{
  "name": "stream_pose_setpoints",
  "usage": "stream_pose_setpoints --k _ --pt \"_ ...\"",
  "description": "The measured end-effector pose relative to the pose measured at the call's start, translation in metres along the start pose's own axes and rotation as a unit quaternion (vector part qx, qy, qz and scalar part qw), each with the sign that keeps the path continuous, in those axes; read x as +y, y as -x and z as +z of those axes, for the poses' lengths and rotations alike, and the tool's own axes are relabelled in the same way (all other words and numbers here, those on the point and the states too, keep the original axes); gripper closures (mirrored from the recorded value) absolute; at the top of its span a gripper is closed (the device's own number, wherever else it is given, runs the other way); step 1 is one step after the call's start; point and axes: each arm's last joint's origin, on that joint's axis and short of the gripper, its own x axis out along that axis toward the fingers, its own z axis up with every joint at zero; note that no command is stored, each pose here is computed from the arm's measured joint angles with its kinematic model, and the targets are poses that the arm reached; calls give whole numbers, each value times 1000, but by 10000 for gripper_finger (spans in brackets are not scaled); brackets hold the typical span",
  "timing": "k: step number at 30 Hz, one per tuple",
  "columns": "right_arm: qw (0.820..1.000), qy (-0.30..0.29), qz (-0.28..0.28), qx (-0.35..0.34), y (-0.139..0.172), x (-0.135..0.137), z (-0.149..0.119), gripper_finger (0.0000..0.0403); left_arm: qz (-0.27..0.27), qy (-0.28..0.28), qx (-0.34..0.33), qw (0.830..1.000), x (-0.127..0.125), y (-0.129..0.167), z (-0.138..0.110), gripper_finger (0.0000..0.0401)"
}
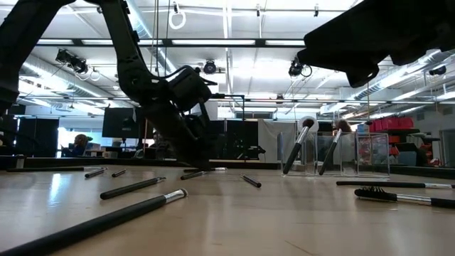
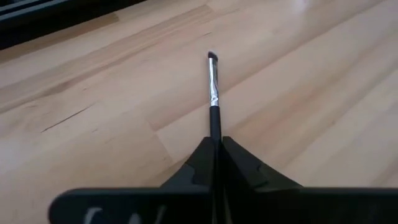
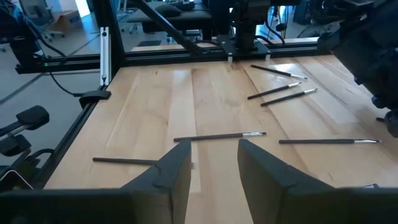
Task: Put items in baskets/containers
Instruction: Put the black eyeshadow brush into the transparent organizer
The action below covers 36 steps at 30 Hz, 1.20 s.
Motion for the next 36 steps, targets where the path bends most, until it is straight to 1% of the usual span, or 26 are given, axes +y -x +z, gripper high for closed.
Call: stream_pose_setpoints --k 2,5,14,23,26,30,34,36 --pt "1000 1 3 1 1 2 0 270 0 -6 0 1000 -3 2 -2 378" --pt "1000 -3 10 3 4 5 -2 270 2 -17 -3 1000 -7 6 -6 387" --pt "999 -22 25 12 10 14 -6 270 4 -53 -14 998 -25 21 -21 387" --pt "999 -44 25 14 11 14 -6 270 -26 -75 -14 997 -36 41 -24 387" --pt "999 -45 25 14 11 14 -6 270 -51 -72 -17 996 -34 50 -29 387" --pt "999 -45 25 14 11 14 -6 270 -110 -48 -42 992 -15 69 -45 387" --pt "999 -44 22 14 10 13 -6 270 -180 -18 -81 980 6 89 -62 387" --pt "999 -44 18 14 8 10 -5 270 -206 -7 -110 972 11 98 -66 387"
